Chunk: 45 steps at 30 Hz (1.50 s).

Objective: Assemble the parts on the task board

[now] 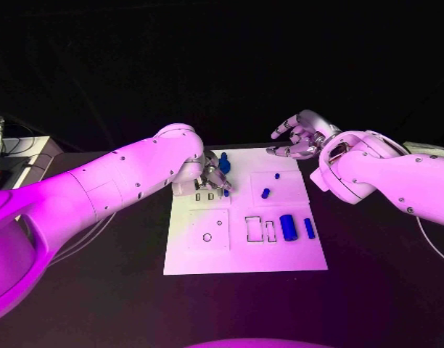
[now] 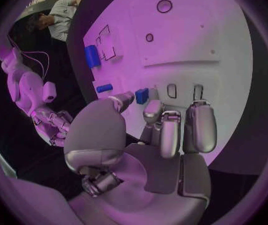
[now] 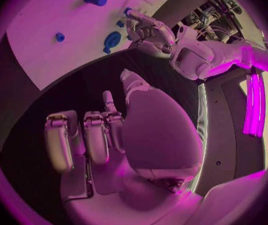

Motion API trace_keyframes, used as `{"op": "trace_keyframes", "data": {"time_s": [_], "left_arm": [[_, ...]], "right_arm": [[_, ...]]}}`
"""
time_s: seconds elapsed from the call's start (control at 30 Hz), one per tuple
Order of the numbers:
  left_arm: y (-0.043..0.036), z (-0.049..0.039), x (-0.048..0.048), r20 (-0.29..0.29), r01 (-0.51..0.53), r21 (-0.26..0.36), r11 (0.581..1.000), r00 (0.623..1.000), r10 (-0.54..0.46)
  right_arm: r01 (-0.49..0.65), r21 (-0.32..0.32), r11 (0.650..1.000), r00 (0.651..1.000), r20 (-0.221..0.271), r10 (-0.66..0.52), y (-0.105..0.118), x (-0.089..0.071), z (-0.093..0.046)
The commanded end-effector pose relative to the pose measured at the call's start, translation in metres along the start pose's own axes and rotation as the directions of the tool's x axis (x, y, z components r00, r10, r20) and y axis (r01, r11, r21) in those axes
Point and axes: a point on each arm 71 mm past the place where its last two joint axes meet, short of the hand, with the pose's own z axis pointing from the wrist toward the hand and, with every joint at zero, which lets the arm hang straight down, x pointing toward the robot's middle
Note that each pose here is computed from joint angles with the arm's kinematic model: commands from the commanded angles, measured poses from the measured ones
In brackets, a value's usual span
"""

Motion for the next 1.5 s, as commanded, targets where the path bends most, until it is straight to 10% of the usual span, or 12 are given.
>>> {"op": "trace_keyframes", "data": {"time_s": [0.03,1.5], "left_arm": [[-0.0026,0.0013,0.0031,-0.023,-0.001,0.016,1.0,1.0,0.002],[0.0182,-0.011,0.0045,-0.013,0.062,0.031,0.998,0.998,-0.061]], "right_arm": [[0.007,-0.006,1.0,1.0,-0.012,-0.007,0.001,0.001,0.0],[0.026,0.026,0.999,0.998,-0.059,-0.025,-0.007,0.004,0.003]]}}
